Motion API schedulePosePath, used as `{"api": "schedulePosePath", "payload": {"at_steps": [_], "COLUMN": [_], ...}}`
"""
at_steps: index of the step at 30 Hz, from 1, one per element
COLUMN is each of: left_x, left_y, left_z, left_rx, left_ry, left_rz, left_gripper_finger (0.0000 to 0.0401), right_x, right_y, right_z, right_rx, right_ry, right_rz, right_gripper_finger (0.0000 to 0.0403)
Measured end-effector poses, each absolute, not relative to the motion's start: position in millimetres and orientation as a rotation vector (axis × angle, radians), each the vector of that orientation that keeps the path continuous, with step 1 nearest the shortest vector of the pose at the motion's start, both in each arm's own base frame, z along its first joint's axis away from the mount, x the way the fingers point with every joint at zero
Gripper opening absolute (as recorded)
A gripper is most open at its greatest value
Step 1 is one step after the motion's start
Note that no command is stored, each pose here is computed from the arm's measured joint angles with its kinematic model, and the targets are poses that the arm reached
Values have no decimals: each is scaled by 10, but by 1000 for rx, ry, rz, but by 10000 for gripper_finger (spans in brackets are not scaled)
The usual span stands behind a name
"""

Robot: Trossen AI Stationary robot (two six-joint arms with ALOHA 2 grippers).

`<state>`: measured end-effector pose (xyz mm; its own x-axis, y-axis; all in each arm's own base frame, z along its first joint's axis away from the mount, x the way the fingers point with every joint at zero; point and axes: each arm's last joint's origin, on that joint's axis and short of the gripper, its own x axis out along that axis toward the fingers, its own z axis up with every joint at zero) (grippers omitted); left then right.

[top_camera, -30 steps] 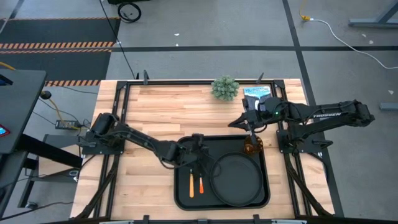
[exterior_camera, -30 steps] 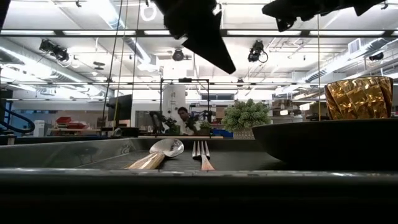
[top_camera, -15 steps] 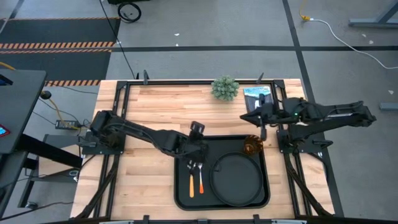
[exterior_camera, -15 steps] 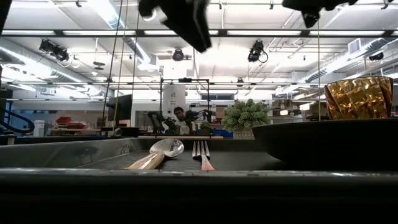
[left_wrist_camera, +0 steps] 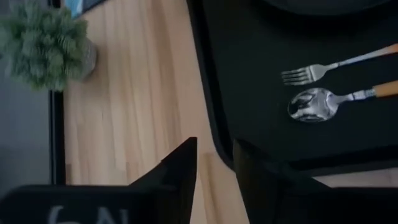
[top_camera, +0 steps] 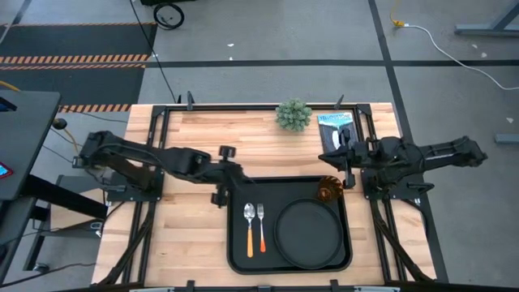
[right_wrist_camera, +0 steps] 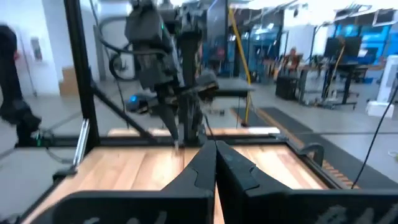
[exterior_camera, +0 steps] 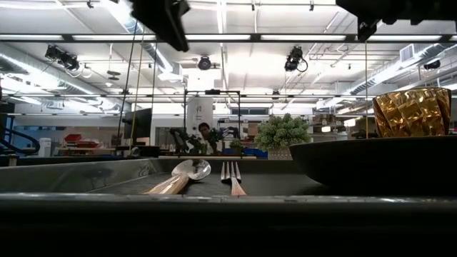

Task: Pick and place plate/cup/fork/spoon on tray
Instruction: Return to Home Position

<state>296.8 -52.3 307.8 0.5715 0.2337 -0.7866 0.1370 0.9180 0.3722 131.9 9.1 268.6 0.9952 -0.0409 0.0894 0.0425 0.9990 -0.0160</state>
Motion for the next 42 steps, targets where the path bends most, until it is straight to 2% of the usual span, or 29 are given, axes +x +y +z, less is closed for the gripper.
{"api": "schedulePosePath", "payload": {"at_steps": [8,20,30,42], "left_x": [2467,1750,1319,859], "left_y": [-461,-391,-275,-143], "left_z": [3013,2936,2888,2825], "left_rx": [333,229,149,27], "left_ry": [868,618,363,151], "left_rz": [84,66,68,76], "left_gripper_finger": [110,110,110,110], "right_x": [1256,1062,976,980], "right_y": [78,60,37,28], "right_z": [2527,2557,2592,2133], "right_rx": [36,93,156,213], "right_ry": [-157,-193,-243,-303], "right_rz": [-45,-40,-83,-107], "right_gripper_finger": [12,10,8,8]}}
